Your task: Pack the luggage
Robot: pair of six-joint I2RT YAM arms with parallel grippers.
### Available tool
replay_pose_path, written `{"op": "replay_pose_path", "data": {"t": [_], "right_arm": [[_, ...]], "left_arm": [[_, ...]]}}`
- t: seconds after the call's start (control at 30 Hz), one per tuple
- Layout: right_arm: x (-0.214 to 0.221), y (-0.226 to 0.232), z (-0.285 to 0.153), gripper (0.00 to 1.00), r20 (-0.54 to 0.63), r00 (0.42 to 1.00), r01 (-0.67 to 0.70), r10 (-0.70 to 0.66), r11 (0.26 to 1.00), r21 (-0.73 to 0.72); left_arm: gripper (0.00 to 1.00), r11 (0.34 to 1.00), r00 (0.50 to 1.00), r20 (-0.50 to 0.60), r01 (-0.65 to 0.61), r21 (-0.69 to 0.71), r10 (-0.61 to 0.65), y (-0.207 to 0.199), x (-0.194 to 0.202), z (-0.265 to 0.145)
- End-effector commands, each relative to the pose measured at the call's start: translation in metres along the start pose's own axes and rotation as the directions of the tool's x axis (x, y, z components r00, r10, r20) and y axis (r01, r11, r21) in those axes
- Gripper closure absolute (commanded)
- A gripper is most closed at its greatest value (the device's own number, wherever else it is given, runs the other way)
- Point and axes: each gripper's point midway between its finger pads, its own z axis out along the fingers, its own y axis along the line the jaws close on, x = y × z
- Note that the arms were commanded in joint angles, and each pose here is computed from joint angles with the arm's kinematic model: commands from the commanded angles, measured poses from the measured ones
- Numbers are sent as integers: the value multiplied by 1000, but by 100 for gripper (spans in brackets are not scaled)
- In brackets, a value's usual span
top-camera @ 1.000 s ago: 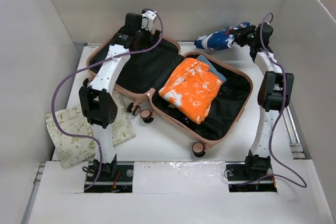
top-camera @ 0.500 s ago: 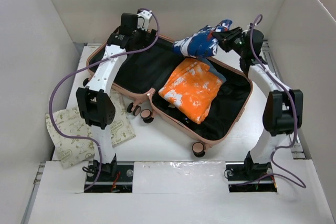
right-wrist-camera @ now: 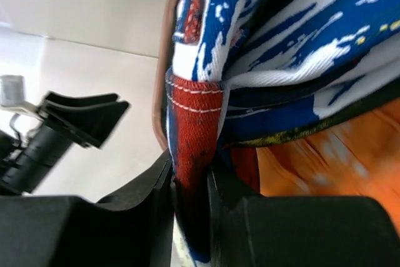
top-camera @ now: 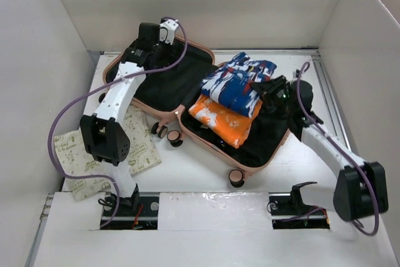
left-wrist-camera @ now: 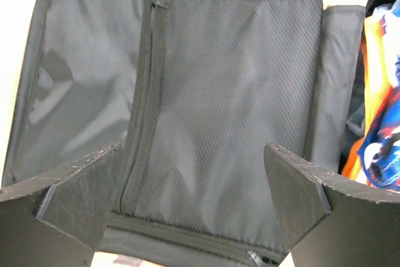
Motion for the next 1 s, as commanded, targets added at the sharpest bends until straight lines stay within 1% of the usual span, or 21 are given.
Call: {"op": "replay_pose_path", "data": {"t": [0.0,0.03,0.07,0.13,0.17,0.23,0.33,0.4,0.47,0.5,0.53,0.63,0.67,0.7,0.73,0.77,0.83,0.87,0.9,0.93,0.97], "right_arm": [[19,-1,-27,100,-3,999,38,-38,999,-19],[24,-14,-32,100,-4,999,32,-32,999,6],[31,-40,-38,100,-14,1000,6,-5,998,61],[42,-50,-50,100,-50,999,-3,6,997,73],[50,-63,-53,100,-79,997,-5,14,993,115],[64,-76,-60,100,-143,990,19,1,991,135],[73,-88,-64,100,-197,980,51,-20,987,155],[70,-96,-68,100,-209,978,55,-17,983,177],[67,-101,-71,100,-222,974,90,-50,981,173],[60,-115,-75,100,-213,976,96,-48,971,220],[50,-111,-75,100,-211,969,170,-126,964,205],[40,-129,-79,100,-272,944,258,-187,931,257],[39,-133,-76,100,-322,914,331,-245,910,248],[39,-137,-75,100,-346,902,356,-259,900,254],[41,-137,-73,96,-377,885,376,-273,896,234],[39,-140,-68,86,-410,857,422,-311,880,215],[38,-141,-65,59,-449,827,462,-340,865,195],[37,-146,-68,40,-472,817,471,-332,857,212],[30,-138,-65,34,-480,789,518,-384,836,182],[24,-136,-67,30,-482,781,532,-397,827,182],[20,-142,-73,23,-503,770,556,-392,800,227]], "left_arm": [[8,1000,998,68,-18,7,17,-10,-16,-23],[8,1000,997,69,-24,8,24,-15,-16,-26],[8,999,997,59,-40,9,39,-19,-12,-24],[8,998,996,71,-57,23,55,-32,-16,-28],[8,998,996,71,-57,23,55,-32,-15,-30],[8,996,994,76,-81,44,78,-45,-17,-30],[8,994,992,87,-93,49,89,-53,-21,-35],[8,992,991,80,-116,58,111,-63,-18,-34],[7,991,990,77,-123,58,118,-67,-16,-36],[7,989,988,78,-137,57,132,-70,-15,-38],[7,989,988,78,-137,57,133,-70,-15,-38],[7,989,988,74,-137,58,133,-71,-10,-38],[7,989,988,74,-137,58,133,-71,-10,-38],[7,989,988,74,-137,58,133,-71,-10,-38],[7,989,988,74,-137,58,133,-71,-10,-38],[7,989,990,66,-129,69,125,-73,-7,-36],[7,988,989,68,-134,77,129,-78,-7,-36],[7,988,989,68,-134,77,129,-78,-7,-36],[7,984,986,72,-155,85,149,-83,-8,-37],[7,977,981,71,-185,110,178,-91,-6,-38],[7,971,978,79,-201,129,192,-98,-8,-41]]}}
